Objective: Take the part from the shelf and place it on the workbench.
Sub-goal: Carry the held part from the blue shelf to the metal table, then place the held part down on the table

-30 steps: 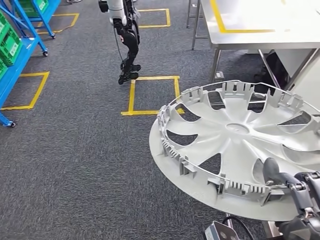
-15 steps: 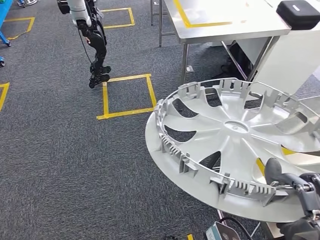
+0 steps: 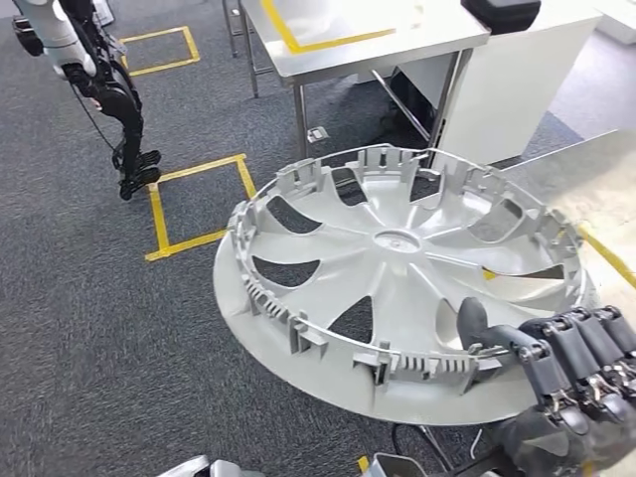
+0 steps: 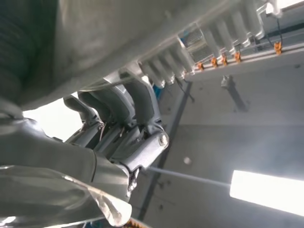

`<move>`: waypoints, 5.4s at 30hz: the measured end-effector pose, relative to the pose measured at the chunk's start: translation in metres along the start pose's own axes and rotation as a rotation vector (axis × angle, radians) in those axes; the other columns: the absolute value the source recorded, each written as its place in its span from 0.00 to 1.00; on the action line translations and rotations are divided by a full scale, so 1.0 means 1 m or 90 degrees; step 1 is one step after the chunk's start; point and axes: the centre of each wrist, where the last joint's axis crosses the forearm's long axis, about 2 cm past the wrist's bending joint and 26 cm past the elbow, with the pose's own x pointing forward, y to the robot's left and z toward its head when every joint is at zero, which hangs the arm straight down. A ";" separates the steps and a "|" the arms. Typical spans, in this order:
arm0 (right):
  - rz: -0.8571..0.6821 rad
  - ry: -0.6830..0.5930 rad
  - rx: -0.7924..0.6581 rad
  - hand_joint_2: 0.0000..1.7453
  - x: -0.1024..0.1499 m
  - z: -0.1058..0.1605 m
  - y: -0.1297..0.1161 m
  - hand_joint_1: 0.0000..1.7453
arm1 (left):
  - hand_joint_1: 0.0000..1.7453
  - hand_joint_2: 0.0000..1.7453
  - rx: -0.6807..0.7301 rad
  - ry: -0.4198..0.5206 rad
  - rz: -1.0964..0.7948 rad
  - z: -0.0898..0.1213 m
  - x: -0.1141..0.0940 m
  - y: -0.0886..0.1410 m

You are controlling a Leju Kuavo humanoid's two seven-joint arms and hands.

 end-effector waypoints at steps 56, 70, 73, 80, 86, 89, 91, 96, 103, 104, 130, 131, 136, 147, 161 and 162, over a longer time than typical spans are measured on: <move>0.209 -0.042 0.098 1.00 -0.042 0.018 -0.049 1.00 | 0.00 1.00 0.216 0.606 1.324 -0.030 0.099 -0.104; 0.227 -0.042 0.101 1.00 -0.045 0.018 -0.054 1.00 | 0.00 1.00 0.158 0.643 1.484 -0.031 0.101 -0.098; 0.232 -0.042 0.100 1.00 -0.045 0.017 -0.055 1.00 | 0.00 1.00 0.151 0.651 1.507 -0.032 0.103 -0.099; 0.247 -0.048 0.103 1.00 -0.049 0.017 -0.057 1.00 | 0.00 1.00 0.142 0.664 1.538 -0.032 0.107 -0.101; 0.261 -0.052 0.096 1.00 -0.051 0.015 -0.058 1.00 | 0.00 1.00 0.144 0.671 1.549 -0.032 0.107 -0.102; 0.267 -0.054 0.094 1.00 -0.053 0.015 -0.059 1.00 | 0.00 1.00 0.160 0.668 1.550 -0.031 0.103 -0.101; 0.270 -0.055 0.096 1.00 -0.053 0.015 -0.059 1.00 | 0.00 1.00 0.165 0.667 1.553 -0.031 0.102 -0.100; 0.275 -0.060 0.099 1.00 -0.055 0.015 -0.059 1.00 | 0.00 1.00 0.155 0.669 1.570 -0.031 0.105 -0.102; 0.280 -0.061 0.102 1.00 -0.056 0.016 -0.060 1.00 | 0.00 1.00 0.160 0.671 1.596 -0.032 0.107 -0.101; 0.280 -0.062 0.102 1.00 -0.056 0.016 -0.060 1.00 | 0.00 1.00 0.159 0.671 1.598 -0.032 0.108 -0.101; 0.281 -0.056 0.119 1.00 -0.055 0.019 -0.063 1.00 | 0.00 1.00 0.175 0.674 1.646 -0.032 0.109 -0.102; 0.281 -0.056 0.120 1.00 -0.055 0.020 -0.063 1.00 | 0.00 1.00 0.175 0.674 1.646 -0.032 0.109 -0.102; 0.281 -0.054 0.122 1.00 -0.055 0.020 -0.064 1.00 | 0.00 1.00 0.175 0.677 1.659 -0.032 0.109 -0.103; 0.242 -0.046 0.111 1.00 -0.048 0.019 -0.055 1.00 | 0.00 1.00 0.093 0.635 1.614 -0.011 0.106 -0.091; 0.128 -0.038 0.100 1.00 -0.031 0.024 -0.004 1.00 | 0.00 1.00 0.312 -0.041 0.947 -0.027 0.088 -0.084; 0.118 -0.037 0.097 1.00 -0.029 0.024 0.001 1.00 | 0.00 1.00 0.283 -0.053 0.879 -0.028 0.082 -0.074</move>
